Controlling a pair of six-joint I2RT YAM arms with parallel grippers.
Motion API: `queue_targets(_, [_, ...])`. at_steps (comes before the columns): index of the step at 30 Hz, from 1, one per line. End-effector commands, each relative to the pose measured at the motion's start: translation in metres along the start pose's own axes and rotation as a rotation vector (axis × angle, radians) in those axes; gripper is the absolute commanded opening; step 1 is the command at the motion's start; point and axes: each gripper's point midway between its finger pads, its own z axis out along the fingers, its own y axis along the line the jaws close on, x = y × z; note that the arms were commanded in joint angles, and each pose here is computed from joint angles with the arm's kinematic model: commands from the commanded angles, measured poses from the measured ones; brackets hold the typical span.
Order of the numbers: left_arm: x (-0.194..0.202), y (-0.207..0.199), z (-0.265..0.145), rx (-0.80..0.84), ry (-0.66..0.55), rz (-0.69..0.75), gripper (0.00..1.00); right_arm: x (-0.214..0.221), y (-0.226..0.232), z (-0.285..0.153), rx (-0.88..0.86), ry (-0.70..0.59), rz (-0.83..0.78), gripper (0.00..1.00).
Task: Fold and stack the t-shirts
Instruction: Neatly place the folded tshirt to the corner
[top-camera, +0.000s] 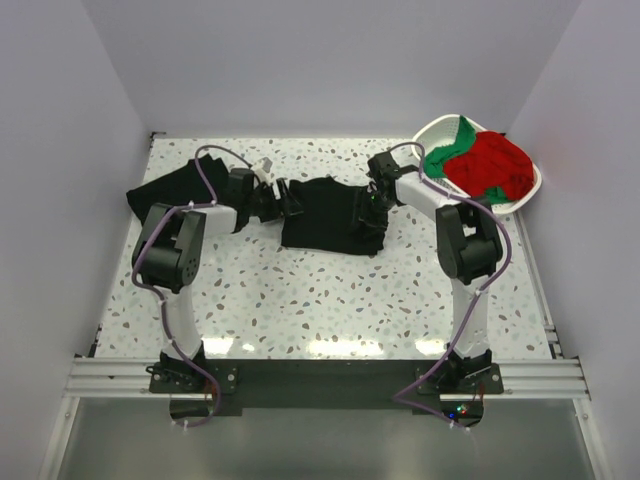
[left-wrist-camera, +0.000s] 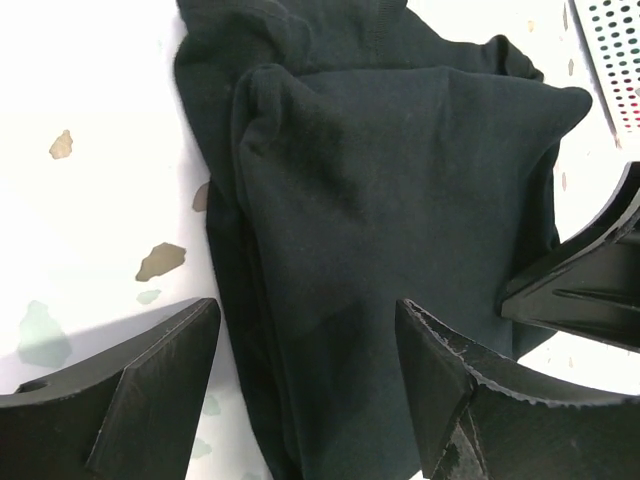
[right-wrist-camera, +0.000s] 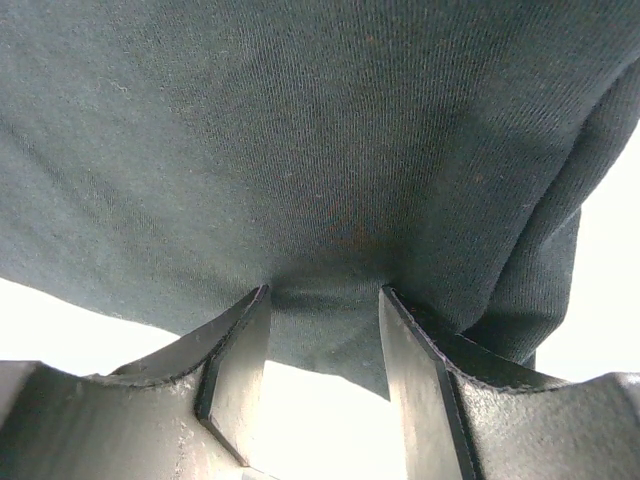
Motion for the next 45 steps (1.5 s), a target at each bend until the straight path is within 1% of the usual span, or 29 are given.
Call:
queue_targets(1, [0.054,0.017,0.01,-0.068,0.117,-0.037,0.76,0.003,-0.009,0.012,0.037,0.027,0.008,0.52])
queue_targets(11, [0.074,-0.014,0.03,-0.036,0.157,-0.015,0.74,0.004,-0.006,0.012,0.02,0.032,0.006,0.52])
queue_targets(13, [0.077,-0.017,0.033,-0.037,0.164,-0.013,0.72,0.005,-0.005,0.014,0.018,0.036,0.005,0.52])
queue_targets(15, [0.079,-0.017,0.034,-0.054,0.173,-0.017,0.63,0.005,-0.004,0.014,0.015,0.034,0.006,0.52])
queue_targets(16, [0.077,-0.013,0.034,-0.081,0.167,-0.018,0.54,0.005,-0.003,0.014,0.014,0.034,0.004,0.52])
queue_targets(18, [0.075,-0.006,0.032,-0.136,0.176,-0.021,0.43,0.005,-0.002,0.013,0.013,0.033,-0.001,0.52])
queue_targets(19, [0.071,0.0,0.031,-0.179,0.164,-0.012,0.31,0.005,-0.001,0.013,0.01,0.032,-0.003,0.53])
queue_targets(21, [0.063,0.003,0.028,-0.227,0.161,0.003,0.19,0.006,-0.001,0.012,0.011,0.033,-0.006,0.55])
queue_targets(22, [0.06,0.009,0.025,-0.271,0.158,0.011,0.09,0.005,-0.001,0.01,0.009,0.032,-0.009,0.56])
queue_targets(24, [0.047,0.011,0.021,-0.323,0.147,0.047,0.0,0.005,0.001,0.006,0.006,0.029,-0.019,0.59])
queue_targets(26, [0.035,0.011,0.016,-0.365,0.147,0.071,0.0,0.004,0.002,0.001,0.008,0.026,-0.026,0.63])
queue_targets(29, [0.014,0.012,0.007,-0.433,0.127,0.131,0.0,0.002,0.004,-0.008,0.011,0.016,-0.039,0.67])
queue_targets(31, [0.002,0.017,0.0,-0.485,0.112,0.188,0.0,0.001,0.005,-0.013,0.014,0.009,-0.049,0.68])
queue_targets(32, [-0.007,0.014,-0.004,-0.501,0.113,0.207,0.0,0.002,0.005,-0.016,0.017,0.008,-0.049,0.68])
queue_targets(38, [-0.038,0.027,-0.027,-0.648,0.132,0.402,0.0,0.004,0.005,-0.03,0.015,-0.005,-0.058,0.69])
queue_targets(42, [-0.057,0.036,-0.044,-0.736,0.118,0.481,0.0,0.007,0.006,-0.036,0.01,-0.011,-0.06,0.69])
queue_targets(45, [-0.071,0.04,-0.052,-0.768,0.111,0.515,0.0,0.009,0.006,-0.041,0.011,-0.016,-0.063,0.7])
